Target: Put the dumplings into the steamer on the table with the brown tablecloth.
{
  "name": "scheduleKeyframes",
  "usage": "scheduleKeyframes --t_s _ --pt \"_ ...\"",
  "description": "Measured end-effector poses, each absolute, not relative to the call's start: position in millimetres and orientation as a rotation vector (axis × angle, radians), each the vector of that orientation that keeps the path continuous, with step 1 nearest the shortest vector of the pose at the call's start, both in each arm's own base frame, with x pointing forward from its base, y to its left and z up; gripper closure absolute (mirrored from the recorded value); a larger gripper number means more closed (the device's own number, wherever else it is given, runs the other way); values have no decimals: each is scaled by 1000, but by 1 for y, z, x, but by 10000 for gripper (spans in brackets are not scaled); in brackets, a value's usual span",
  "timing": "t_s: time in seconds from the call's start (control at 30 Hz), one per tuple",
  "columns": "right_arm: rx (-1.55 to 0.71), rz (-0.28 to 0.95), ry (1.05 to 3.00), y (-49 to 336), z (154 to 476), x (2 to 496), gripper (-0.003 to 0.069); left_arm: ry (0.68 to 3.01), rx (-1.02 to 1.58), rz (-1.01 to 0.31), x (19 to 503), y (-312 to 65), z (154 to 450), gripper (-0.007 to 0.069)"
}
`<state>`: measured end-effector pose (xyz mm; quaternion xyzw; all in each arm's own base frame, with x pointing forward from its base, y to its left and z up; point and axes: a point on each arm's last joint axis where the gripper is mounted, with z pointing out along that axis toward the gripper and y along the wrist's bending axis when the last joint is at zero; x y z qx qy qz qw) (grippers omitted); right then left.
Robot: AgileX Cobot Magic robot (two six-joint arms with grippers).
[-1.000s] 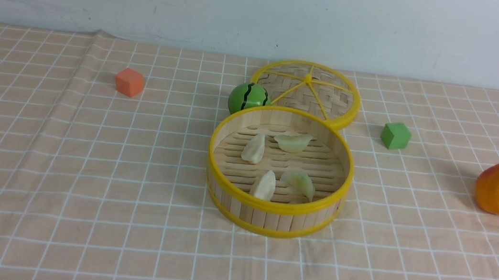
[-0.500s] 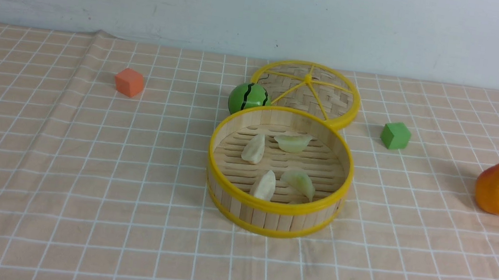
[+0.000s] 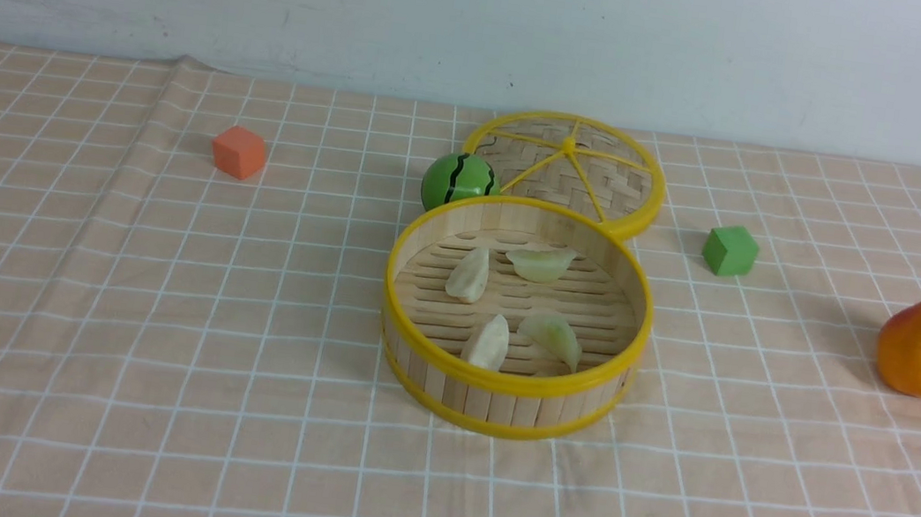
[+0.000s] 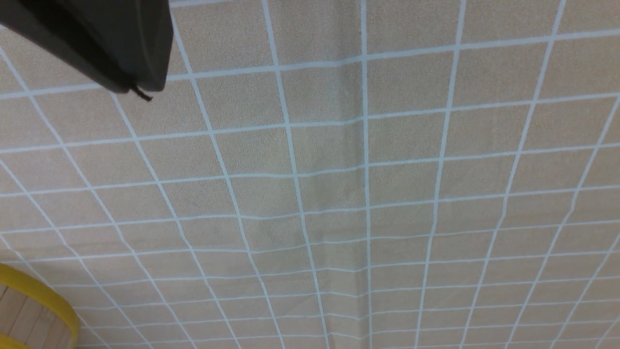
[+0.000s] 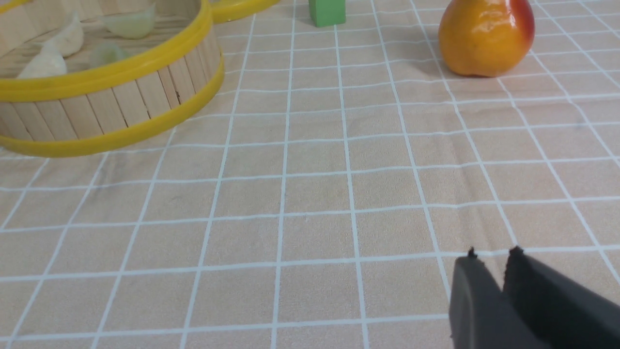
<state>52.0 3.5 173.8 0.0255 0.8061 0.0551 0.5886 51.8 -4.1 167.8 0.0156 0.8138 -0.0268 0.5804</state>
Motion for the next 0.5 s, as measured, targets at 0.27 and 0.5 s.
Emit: scheduleKeyframes --t_s 0.27,0.5 --pt "59 128 1878 3 174 52 554 1902 36 -63 52 -4 168 636" --pt "59 128 1878 3 174 52 550 1902 36 -63 52 -4 168 631"
